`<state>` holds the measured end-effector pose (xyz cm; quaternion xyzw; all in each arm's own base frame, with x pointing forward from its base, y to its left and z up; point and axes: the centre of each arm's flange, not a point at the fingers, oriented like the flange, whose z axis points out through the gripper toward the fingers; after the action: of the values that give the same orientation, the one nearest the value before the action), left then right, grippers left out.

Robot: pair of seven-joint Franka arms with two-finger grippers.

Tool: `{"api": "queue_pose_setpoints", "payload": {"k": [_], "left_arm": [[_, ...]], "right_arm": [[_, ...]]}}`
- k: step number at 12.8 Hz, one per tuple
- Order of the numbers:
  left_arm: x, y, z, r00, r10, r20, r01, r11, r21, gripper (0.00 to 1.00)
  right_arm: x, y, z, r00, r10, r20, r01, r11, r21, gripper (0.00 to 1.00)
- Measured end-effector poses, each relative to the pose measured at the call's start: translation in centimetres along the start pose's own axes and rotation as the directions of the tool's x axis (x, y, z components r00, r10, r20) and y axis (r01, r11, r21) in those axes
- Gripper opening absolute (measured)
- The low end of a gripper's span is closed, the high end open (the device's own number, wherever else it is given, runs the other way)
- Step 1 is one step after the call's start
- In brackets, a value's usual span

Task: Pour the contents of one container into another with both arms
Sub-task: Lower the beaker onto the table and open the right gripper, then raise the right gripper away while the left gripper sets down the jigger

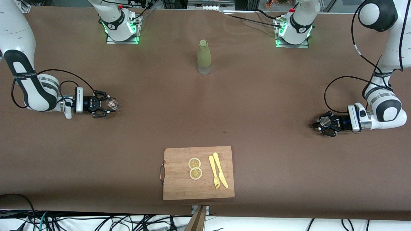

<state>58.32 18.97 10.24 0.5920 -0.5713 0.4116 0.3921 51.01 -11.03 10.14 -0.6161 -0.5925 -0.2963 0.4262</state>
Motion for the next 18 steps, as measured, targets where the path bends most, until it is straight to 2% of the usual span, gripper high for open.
{"api": "queue_pose_setpoints", "payload": {"k": [2,7,9,11,13,15,18], "left_arm": [[0.0,0.0,-0.1,1.0,0.001,0.001,-0.001,1.0,0.001,0.09],[-0.2,0.1,-0.5,1.0,-0.002,0.007,0.002,1.0,0.004,0.09],[-0.2,0.1,-0.5,1.0,-0.003,0.007,0.003,1.0,0.004,0.09],[-0.2,0.1,-0.5,1.0,-0.002,0.007,0.002,1.0,0.002,0.09],[0.0,0.0,-0.7,1.0,0.002,0.011,-0.002,1.0,0.004,0.09],[0.4,-0.3,-1.4,0.999,0.018,0.04,-0.018,1.0,-0.01,0.09],[0.7,-0.4,-1.9,0.998,0.026,0.057,-0.025,1.0,-0.013,0.14]], "right_arm": [[-0.1,0.0,-0.1,1.0,0.01,0.0,-0.01,1.0,-0.001,0.98],[1.2,0.8,-1.1,0.998,0.063,-0.005,-0.063,0.998,0.008,1.0],[2.5,1.1,-2.6,0.995,0.086,0.041,-0.086,0.996,0.013,1.0],[5.4,1.3,-5.3,0.984,0.129,0.122,-0.131,0.991,0.009,1.0],[9.7,1.0,-8.6,0.949,0.219,0.228,-0.219,0.975,-0.026,1.0],[14.4,0.7,-10.5,0.899,0.312,0.309,-0.302,0.95,-0.08,1.0],[21.2,0.8,-9.8,0.788,0.434,0.437,-0.403,0.9,-0.167,1.0]]}}
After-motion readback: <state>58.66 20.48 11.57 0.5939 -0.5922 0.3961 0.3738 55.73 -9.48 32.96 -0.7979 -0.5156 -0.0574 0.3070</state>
